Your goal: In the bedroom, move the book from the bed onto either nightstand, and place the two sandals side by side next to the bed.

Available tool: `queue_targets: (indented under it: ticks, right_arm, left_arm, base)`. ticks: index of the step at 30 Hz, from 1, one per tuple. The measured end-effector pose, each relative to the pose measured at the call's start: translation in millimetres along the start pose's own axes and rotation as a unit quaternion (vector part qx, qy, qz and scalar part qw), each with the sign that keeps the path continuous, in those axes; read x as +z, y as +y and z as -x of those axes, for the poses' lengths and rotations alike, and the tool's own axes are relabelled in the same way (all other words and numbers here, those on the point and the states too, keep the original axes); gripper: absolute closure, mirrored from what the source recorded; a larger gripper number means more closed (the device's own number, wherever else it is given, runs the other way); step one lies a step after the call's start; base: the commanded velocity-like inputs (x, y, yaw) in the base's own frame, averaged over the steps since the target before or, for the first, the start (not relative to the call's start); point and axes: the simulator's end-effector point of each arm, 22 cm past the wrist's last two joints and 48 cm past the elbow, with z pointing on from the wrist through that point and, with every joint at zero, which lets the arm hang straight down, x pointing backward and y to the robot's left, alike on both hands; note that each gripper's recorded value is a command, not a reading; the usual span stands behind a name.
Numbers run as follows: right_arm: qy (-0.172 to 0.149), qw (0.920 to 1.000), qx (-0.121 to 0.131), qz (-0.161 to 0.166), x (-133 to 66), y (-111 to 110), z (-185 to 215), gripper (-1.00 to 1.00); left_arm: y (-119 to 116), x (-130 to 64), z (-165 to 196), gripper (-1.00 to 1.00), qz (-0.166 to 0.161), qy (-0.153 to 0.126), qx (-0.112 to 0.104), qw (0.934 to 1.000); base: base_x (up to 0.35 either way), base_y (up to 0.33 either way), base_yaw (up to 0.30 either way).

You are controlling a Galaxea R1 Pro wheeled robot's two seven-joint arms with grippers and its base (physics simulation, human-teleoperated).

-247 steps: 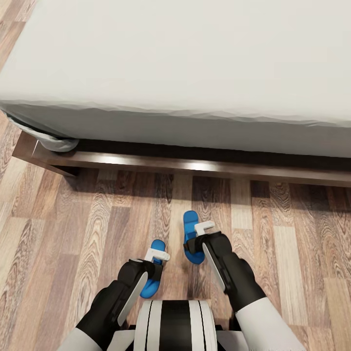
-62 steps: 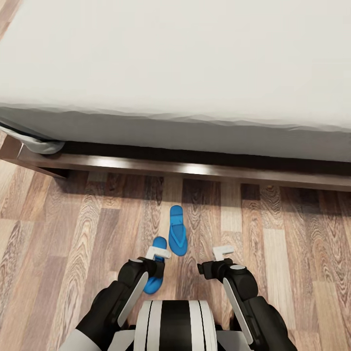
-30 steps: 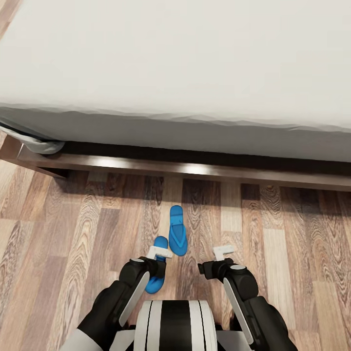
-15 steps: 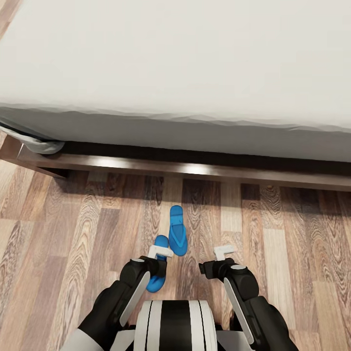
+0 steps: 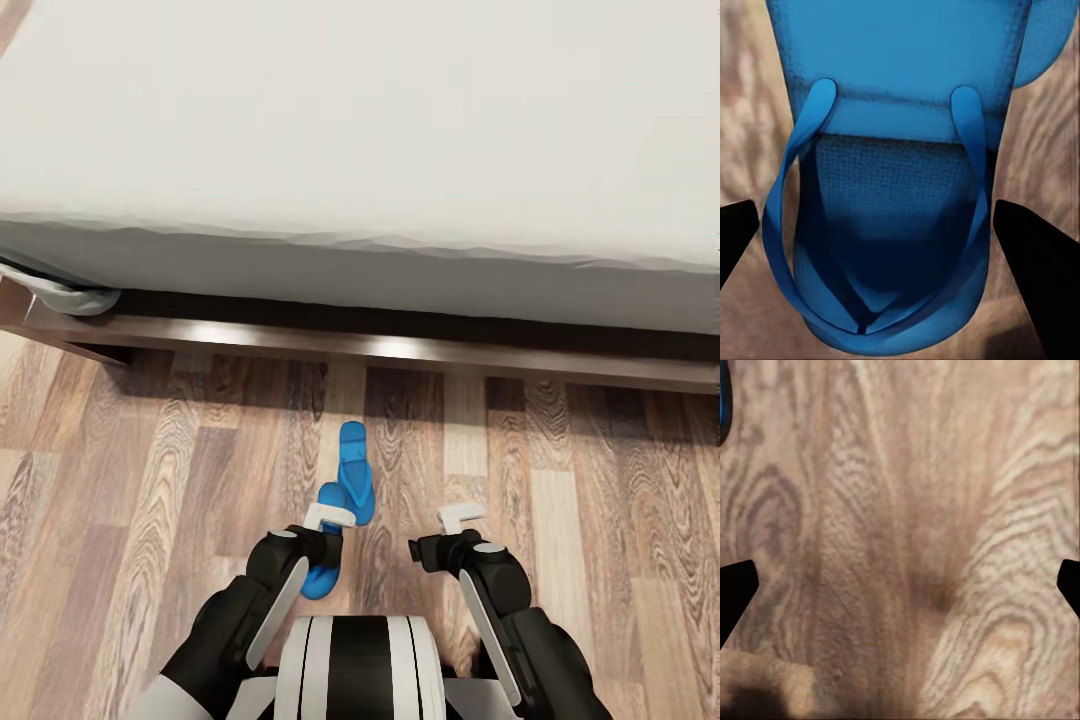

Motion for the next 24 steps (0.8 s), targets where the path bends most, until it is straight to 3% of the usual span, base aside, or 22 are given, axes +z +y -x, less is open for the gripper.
queue_targets:
  ticks: [24]
  right_arm:
    - [-0.001, 1.0, 0.0, -0.001, -0.5, -0.2, 0.8, -1.0]
  left_arm:
    - [-0.8, -0.1, 0.5, 1.0, -0.001, 0.0, 0.0, 1.0]
  base:
    - [0.0, -0.147, 0.0]
